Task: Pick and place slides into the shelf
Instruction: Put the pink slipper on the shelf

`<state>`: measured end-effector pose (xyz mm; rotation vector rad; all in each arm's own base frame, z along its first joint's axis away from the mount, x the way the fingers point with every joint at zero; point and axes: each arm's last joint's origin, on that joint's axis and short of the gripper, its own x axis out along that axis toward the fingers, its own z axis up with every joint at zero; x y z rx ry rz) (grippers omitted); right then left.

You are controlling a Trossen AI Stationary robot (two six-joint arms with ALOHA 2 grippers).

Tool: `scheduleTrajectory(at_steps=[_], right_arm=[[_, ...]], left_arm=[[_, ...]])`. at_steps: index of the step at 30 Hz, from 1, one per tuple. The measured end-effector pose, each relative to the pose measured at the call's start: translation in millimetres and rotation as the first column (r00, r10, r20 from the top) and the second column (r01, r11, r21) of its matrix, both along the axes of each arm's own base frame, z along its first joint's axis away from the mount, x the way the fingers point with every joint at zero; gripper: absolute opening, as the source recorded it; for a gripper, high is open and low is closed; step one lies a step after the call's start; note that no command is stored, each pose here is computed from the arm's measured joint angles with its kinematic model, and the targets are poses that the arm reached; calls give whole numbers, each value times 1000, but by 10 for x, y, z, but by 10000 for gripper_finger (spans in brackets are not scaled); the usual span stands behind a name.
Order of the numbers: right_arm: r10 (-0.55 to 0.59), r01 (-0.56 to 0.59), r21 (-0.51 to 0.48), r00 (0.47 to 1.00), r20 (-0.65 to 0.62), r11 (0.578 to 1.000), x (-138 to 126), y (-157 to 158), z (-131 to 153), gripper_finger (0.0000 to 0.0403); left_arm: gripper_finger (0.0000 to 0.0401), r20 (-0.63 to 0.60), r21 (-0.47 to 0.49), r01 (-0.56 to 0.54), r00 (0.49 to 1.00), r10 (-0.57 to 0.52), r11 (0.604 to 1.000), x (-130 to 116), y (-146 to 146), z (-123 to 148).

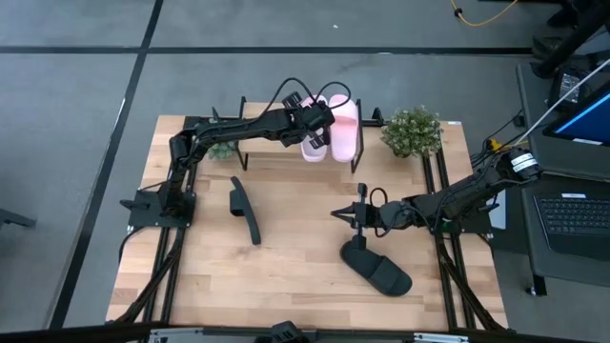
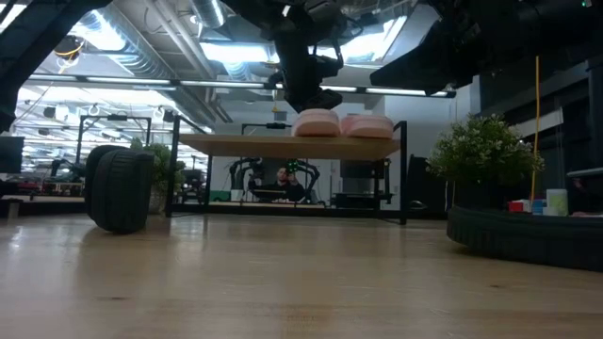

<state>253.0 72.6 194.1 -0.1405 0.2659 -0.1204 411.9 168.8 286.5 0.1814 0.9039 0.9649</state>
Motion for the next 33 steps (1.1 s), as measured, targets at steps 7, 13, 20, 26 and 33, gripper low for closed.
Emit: scheduleTrajectory(at_steps=[7,13,20,26,33], right_arm=[[0,0,0,1000,0,1000,0,0,0,19],[0,0,0,1000,0,1000,0,0,0,19],[1,-1,-1,1000,0,1000,0,0,0,19],[1,-1,-2,1000,0,1000,0,0,0,19],[0,0,-2,1000,0,1000,0,0,0,19]], left_arm=[[7,24,2,12,1000,-12,1000,24,-2,11],[50,21,2,18,1000,-18,1000,26,-6,11],[86,-22,-1,61,998,-61,998,28,-23,3],[111,-37,-5,84,996,-84,996,34,-40,0],[118,-57,1,107,993,-107,994,40,-98,18]])
